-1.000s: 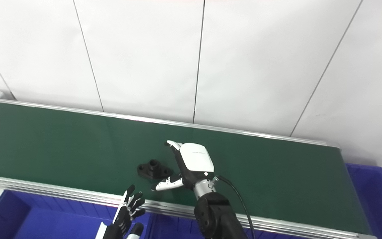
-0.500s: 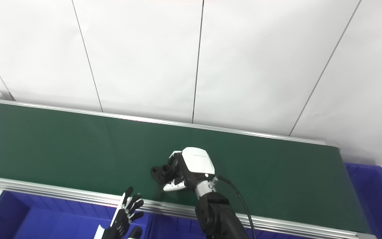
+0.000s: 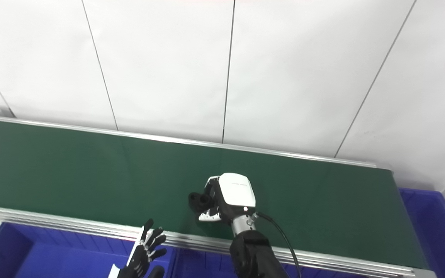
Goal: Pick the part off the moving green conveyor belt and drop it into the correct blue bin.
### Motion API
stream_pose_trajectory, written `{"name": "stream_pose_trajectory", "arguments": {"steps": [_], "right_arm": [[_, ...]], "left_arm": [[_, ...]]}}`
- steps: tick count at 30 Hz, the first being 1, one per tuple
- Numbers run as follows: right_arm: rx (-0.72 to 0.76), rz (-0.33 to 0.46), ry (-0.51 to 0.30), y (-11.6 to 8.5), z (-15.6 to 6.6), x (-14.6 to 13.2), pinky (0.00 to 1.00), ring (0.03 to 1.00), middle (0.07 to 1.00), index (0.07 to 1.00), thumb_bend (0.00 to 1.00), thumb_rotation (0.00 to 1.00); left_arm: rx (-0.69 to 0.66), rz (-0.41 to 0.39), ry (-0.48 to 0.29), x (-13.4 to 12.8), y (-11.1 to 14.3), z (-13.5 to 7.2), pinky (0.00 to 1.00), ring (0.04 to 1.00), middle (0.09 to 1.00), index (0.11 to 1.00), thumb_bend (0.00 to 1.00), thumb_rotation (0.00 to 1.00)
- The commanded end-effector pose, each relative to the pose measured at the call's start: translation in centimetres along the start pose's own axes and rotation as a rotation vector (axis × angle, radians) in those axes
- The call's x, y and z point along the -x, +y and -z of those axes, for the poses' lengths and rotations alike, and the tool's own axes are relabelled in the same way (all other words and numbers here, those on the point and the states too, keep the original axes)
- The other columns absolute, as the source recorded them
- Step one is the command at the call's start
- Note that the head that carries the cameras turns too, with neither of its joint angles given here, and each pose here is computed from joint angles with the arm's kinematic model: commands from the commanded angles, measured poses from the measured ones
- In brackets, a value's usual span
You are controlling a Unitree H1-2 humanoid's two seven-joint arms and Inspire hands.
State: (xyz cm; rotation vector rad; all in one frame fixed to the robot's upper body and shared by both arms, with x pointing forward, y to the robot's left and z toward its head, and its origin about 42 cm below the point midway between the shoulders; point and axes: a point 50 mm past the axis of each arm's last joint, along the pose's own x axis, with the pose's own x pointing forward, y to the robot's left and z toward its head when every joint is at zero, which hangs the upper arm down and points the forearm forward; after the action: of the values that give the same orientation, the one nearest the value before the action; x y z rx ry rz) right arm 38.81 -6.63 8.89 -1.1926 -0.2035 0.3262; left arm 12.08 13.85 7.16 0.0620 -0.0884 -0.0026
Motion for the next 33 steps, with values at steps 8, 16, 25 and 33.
{"name": "stream_pose_trajectory", "arguments": {"steps": [8, 16, 25, 33], "right_arm": [[-0.024, 0.014, -0.011, 0.9, -0.3, 0.3, 0.14, 0.192, 0.272, 0.476, 0.5, 0.15], [-0.166, 0.133, -0.007, 1.2, 0.2, 1.1, 0.14, 0.19, 0.276, 0.486, 0.5, 0.15], [-0.379, 0.297, -0.008, 1.5, 0.6, 2.0, 0.2, 0.255, 0.348, 0.488, 0.49, 0.15], [-0.653, 0.429, -0.023, 1.4, 0.0, 2.3, 0.25, 0.313, 0.419, 0.491, 0.49, 0.15]], "left_arm": [[0.14, 0.024, -0.034, -0.5, -5.1, -2.3, 0.78, 0.875, 0.918, 1.0, 0.7, 0.83], [0.135, 0.029, -0.023, -0.7, -4.5, -2.0, 0.78, 0.87, 0.92, 1.0, 0.7, 0.82], [0.12, 0.034, -0.02, -0.8, -3.6, -1.3, 0.77, 0.867, 0.92, 1.0, 0.7, 0.82], [0.098, 0.043, -0.014, -0.8, -2.8, -0.7, 0.77, 0.865, 0.917, 1.0, 0.72, 0.82]]}}
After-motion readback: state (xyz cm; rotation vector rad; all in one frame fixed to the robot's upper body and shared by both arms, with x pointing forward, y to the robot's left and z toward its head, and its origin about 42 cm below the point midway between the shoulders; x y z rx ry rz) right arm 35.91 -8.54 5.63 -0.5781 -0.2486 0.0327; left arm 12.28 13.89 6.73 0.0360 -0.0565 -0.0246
